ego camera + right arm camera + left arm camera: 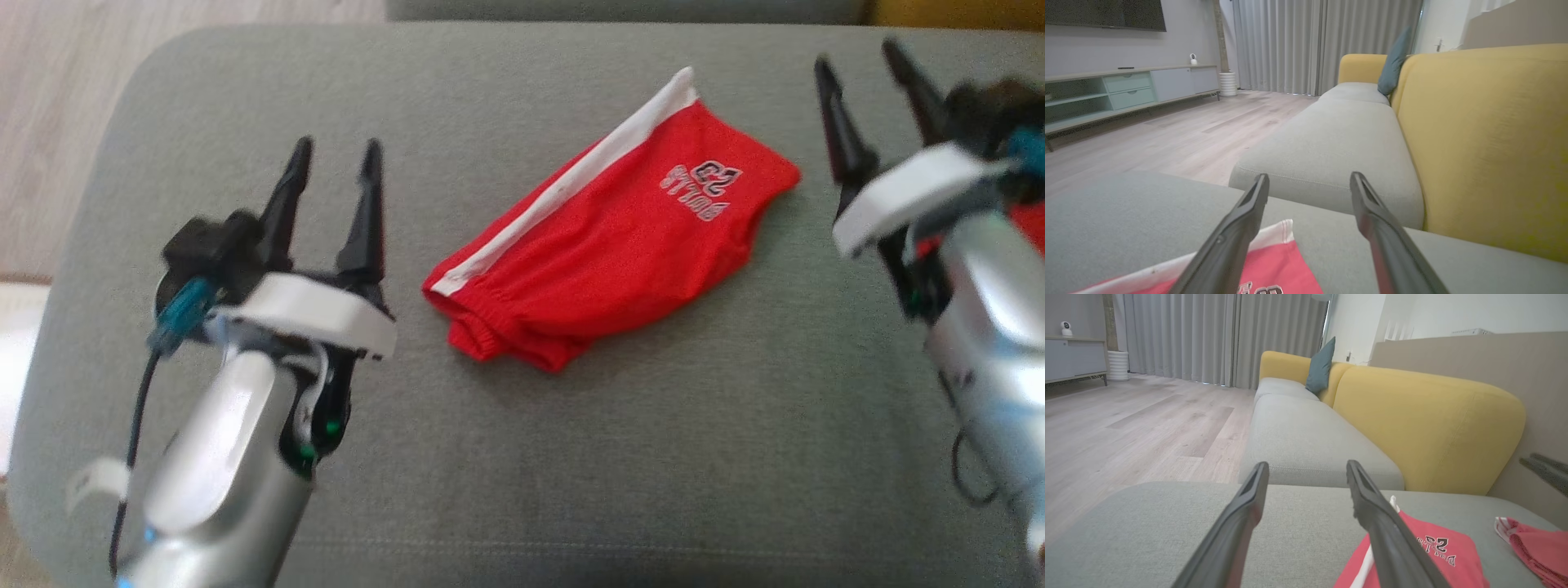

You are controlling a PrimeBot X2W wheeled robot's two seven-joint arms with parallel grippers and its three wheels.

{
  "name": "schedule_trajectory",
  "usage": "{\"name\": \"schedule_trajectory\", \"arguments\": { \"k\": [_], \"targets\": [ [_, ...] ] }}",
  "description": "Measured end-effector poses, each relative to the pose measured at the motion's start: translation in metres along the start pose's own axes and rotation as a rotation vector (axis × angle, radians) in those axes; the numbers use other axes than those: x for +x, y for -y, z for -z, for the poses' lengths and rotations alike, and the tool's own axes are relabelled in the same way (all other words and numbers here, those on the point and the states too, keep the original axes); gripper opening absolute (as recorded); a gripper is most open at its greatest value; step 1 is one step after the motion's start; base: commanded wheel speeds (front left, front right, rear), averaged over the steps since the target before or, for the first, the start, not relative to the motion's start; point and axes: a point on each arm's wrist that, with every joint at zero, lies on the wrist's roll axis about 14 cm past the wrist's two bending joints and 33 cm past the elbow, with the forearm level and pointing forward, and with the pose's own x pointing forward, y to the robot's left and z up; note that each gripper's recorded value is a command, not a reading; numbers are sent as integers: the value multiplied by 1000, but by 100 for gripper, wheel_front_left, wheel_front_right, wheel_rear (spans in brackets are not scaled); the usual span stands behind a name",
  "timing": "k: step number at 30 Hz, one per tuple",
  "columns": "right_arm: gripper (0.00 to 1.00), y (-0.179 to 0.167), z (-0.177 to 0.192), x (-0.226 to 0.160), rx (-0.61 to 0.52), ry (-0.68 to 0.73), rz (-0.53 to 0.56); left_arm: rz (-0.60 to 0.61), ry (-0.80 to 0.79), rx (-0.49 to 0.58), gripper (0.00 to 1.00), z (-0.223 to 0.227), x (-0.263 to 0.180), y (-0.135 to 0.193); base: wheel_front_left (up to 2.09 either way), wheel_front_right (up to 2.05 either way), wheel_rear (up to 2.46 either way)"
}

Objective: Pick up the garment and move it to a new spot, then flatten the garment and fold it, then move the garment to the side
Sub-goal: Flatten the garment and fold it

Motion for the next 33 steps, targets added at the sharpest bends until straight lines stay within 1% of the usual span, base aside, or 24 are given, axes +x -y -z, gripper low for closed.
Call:
{"name": "schedule_trajectory", "arguments": {
  "k": [2, 7, 9, 13, 16, 20, 24, 27, 30, 33],
  "targets": [
    [100, 2, 8, -19, 7, -2, 22, -26, 18, -25, 100, -3, -6, -1, 0, 0, 0],
    [100, 6, 11, -59, 68, 56, 106, -57, 11, -59, 100, 5, -22, 3, 0, 0, 0],
    [100, 4, 18, -75, 84, 58, 139, -55, 0, -44, 100, 11, -28, 6, 0, 0, 0],
    [100, 0, 33, -102, 118, 51, 200, -11, -43, -13, 100, 27, -42, 20, 0, 0, 0],
    [100, -6, 40, -114, 121, 44, 215, -27, -66, -10, 100, 36, -52, 19, 0, 0, 0],
    [100, -6, 47, -122, 126, 31, 236, -67, -78, -20, 100, 40, -58, 8, 0, 0, 0],
    [100, -6, 50, -121, 119, 26, 237, -59, -73, -10, 100, 39, -59, 7, 0, 0, 0],
    [100, -12, 57, -115, 132, -8, 224, -52, -77, -4, 100, 41, -58, 6, 0, 0, 0],
    [100, -14, 70, -109, 189, -57, 228, -62, -76, 2, 100, 42, -56, 1, 0, 0, 0],
    [100, -14, 88, -102, 290, -123, 241, -78, -91, 0, 100, 47, -56, -6, 0, 0, 0]
  ]
}}
